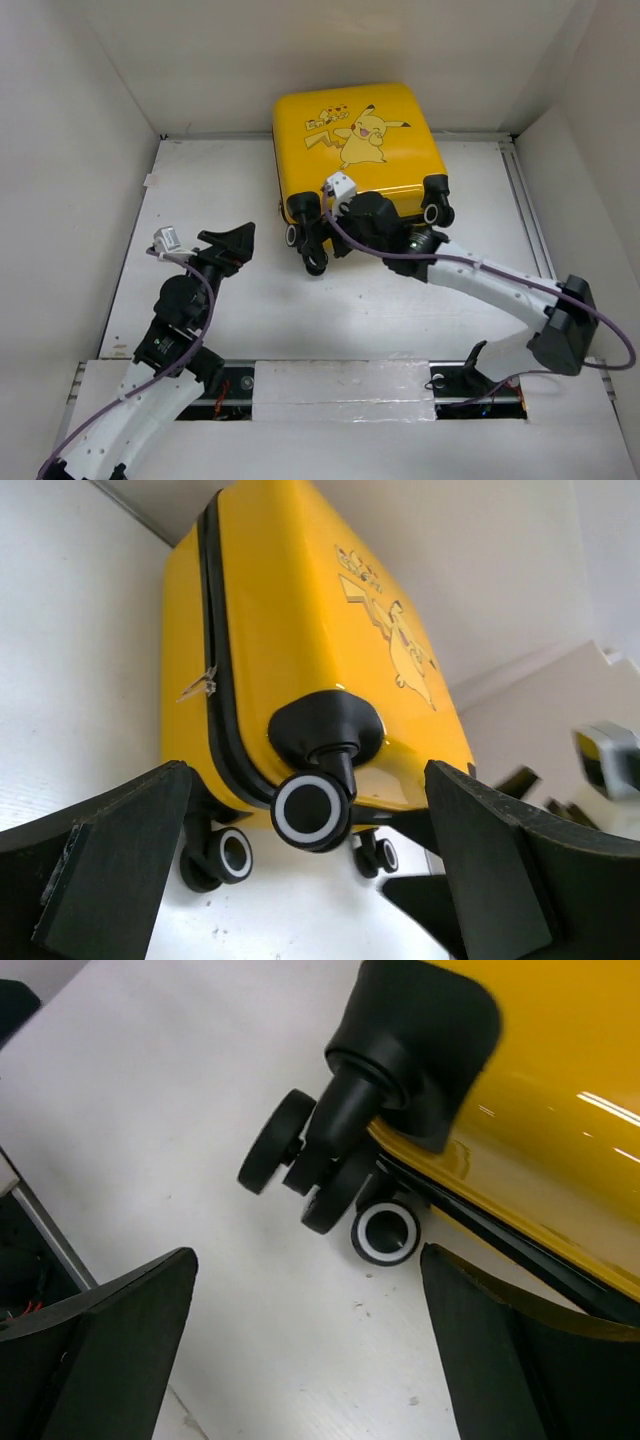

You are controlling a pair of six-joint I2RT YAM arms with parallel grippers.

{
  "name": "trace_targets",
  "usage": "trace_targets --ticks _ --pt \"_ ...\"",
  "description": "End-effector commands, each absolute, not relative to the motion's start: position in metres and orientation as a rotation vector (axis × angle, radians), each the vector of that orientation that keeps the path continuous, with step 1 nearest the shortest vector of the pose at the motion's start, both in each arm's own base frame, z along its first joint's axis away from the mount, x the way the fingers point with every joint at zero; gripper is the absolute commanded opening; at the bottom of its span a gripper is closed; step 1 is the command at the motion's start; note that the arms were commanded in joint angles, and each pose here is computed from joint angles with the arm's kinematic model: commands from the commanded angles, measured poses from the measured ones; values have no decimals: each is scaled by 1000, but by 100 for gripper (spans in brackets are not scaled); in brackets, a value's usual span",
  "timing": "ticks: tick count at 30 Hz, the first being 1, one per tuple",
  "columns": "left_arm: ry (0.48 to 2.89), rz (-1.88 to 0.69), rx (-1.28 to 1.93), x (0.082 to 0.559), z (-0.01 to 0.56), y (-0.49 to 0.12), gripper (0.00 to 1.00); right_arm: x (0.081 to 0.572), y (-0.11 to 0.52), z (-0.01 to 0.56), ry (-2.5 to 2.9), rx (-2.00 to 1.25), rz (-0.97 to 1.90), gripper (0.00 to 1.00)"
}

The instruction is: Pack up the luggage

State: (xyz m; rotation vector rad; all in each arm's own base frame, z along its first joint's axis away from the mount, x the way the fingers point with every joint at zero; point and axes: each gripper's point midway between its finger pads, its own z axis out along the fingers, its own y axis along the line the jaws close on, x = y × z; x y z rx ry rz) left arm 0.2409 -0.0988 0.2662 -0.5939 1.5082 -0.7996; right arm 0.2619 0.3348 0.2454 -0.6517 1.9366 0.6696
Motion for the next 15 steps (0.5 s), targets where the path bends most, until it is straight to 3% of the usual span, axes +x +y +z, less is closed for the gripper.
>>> trace_targets --ticks 1,13,14,15 --pt "1495 -854 -564 238 275 -107 99 274 377 286 1849 -627 775 99" --pt "1515 -905 -501 235 270 -120 99 337 423 216 1969 -323 669 99" --pt "1520 -915 -491 234 270 -122 99 340 422 221 1946 -281 652 96" --pt "1534 -917 -485 234 265 -124 99 343 422 212 1949 -273 636 71"
